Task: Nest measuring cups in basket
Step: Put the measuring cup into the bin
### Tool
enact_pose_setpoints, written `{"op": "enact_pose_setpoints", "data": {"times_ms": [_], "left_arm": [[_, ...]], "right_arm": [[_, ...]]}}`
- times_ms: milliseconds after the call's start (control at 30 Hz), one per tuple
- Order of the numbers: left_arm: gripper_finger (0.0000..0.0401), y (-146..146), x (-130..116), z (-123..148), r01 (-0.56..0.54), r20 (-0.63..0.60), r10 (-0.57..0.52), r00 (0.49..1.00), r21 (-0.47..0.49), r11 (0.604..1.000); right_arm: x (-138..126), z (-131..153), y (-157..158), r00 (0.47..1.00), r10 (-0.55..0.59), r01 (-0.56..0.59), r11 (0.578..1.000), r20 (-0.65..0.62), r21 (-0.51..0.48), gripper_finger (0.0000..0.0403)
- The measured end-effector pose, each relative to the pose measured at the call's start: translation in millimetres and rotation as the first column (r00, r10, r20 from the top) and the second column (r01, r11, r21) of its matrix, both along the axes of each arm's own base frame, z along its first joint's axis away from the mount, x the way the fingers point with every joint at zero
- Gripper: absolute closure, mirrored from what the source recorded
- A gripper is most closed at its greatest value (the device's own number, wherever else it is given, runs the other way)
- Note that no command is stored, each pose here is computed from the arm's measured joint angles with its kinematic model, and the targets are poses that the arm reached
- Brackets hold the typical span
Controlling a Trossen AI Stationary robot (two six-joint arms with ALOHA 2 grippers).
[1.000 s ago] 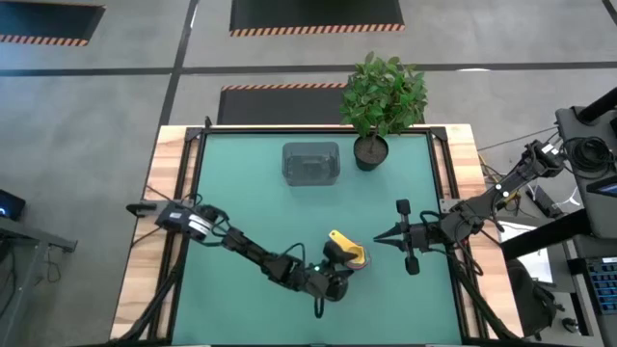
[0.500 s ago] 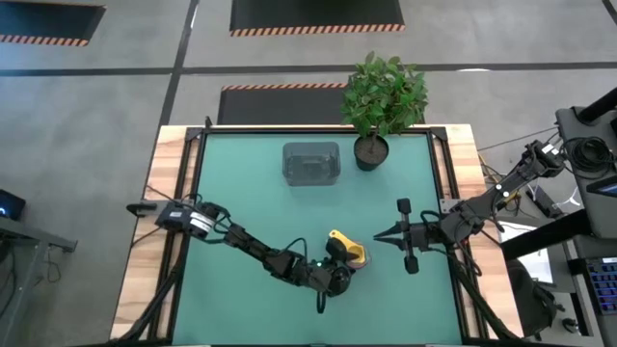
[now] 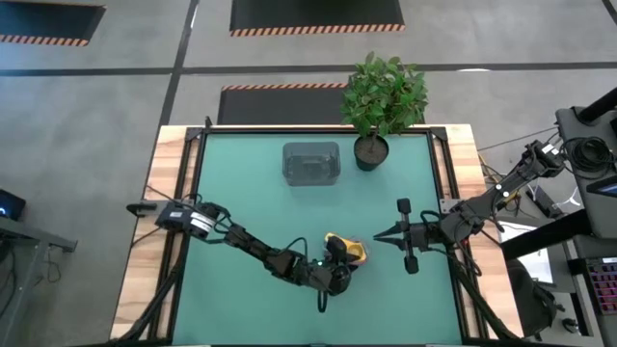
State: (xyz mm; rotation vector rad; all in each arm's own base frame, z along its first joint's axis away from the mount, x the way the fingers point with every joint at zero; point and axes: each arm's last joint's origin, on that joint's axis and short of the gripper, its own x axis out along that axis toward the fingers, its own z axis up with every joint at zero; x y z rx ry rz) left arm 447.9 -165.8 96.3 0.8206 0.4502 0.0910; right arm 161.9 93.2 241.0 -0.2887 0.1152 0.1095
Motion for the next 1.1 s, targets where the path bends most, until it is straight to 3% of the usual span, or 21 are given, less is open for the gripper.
{"op": "enact_pose_setpoints", "data": {"times_ms": [500,933,1100], "left_arm": [[0.0324,-1,6,6,-0.021,0.014,0.021,1.0,-0.022,1.0],[0.0325,-5,17,21,-0.039,0.005,0.039,0.999,-0.006,0.999],[0.0302,-6,21,26,-0.024,-0.006,0.024,1.0,-0.019,1.0]], "right_arm": [[0,0,0,1.0,0.001,-0.001,1.0,-0.003,0.002,0.0394],[0,0,0,1.0,-0.001,0.001,1.0,-0.005,0.015,0.0394],[0,2,0,1.0,-0.006,0.007,0.999,-0.015,0.049,0.0394]]}}
